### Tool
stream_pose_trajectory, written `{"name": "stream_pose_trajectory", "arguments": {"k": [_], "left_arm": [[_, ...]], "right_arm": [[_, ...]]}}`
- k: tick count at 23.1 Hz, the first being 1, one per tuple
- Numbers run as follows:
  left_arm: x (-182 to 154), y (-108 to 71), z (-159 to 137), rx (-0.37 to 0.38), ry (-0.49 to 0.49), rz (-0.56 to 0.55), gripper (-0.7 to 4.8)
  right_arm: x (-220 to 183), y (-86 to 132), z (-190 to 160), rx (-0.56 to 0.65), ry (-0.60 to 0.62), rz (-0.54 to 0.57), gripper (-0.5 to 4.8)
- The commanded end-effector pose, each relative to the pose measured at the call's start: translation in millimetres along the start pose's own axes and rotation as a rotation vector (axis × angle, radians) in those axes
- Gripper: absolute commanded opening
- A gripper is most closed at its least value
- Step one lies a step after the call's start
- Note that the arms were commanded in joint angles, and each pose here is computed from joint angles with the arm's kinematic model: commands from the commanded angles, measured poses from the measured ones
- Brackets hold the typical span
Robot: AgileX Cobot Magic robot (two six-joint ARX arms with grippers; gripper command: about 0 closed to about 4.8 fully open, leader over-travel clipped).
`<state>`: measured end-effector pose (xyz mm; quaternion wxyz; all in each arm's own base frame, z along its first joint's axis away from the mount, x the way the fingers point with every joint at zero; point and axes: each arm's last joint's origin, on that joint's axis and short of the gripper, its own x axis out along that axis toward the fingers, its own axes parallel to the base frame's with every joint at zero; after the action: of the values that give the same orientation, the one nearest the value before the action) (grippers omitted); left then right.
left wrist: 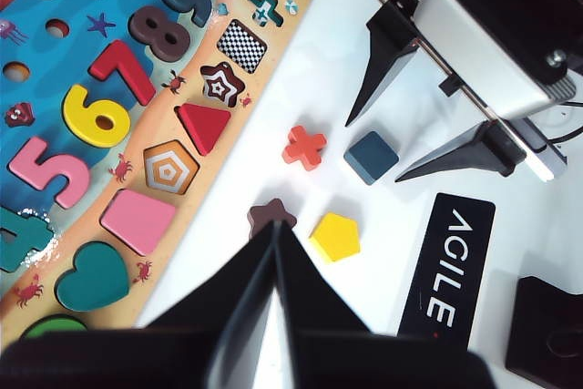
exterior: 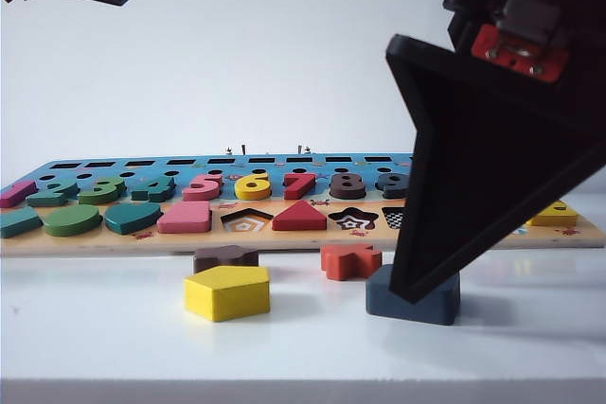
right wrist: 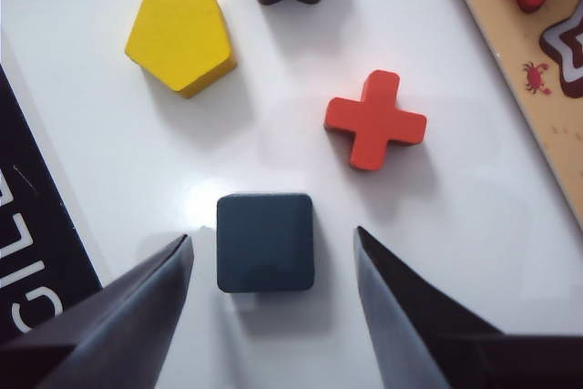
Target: Insert the cube into the slot.
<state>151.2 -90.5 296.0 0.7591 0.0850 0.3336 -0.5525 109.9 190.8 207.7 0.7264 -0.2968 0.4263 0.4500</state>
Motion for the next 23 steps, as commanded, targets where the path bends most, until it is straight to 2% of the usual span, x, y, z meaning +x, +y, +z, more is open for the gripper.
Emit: {"name": "stream_pose_trajectory", "arguments": {"k": [1, 10, 14, 23], "left_arm": [[-1.2, -0.3, 1.4, 0.013, -0.011, 0.003, 0.17], [-1.3, -0.3, 1.5, 0.013, -0.011, 0.003, 0.17], [-1.3, -0.3, 1.5, 0.013, -0.011, 0.003, 0.17], [-1.2, -0.2, 1.7, 0.016, -0.013, 0.004, 0.17]], "right_arm": [[-0.1, -0.3, 1.2, 0.0, -0.012, -0.003, 3.24], [3.7, 0.2, -3.4, 0.004, 0.001, -0.002, 3.08], [3.7, 0.3, -3.5, 0.003, 0.002, 0.0, 2.51], [3.7, 0.3, -3.5, 0.002, 0.002, 0.0, 1.62]]}}
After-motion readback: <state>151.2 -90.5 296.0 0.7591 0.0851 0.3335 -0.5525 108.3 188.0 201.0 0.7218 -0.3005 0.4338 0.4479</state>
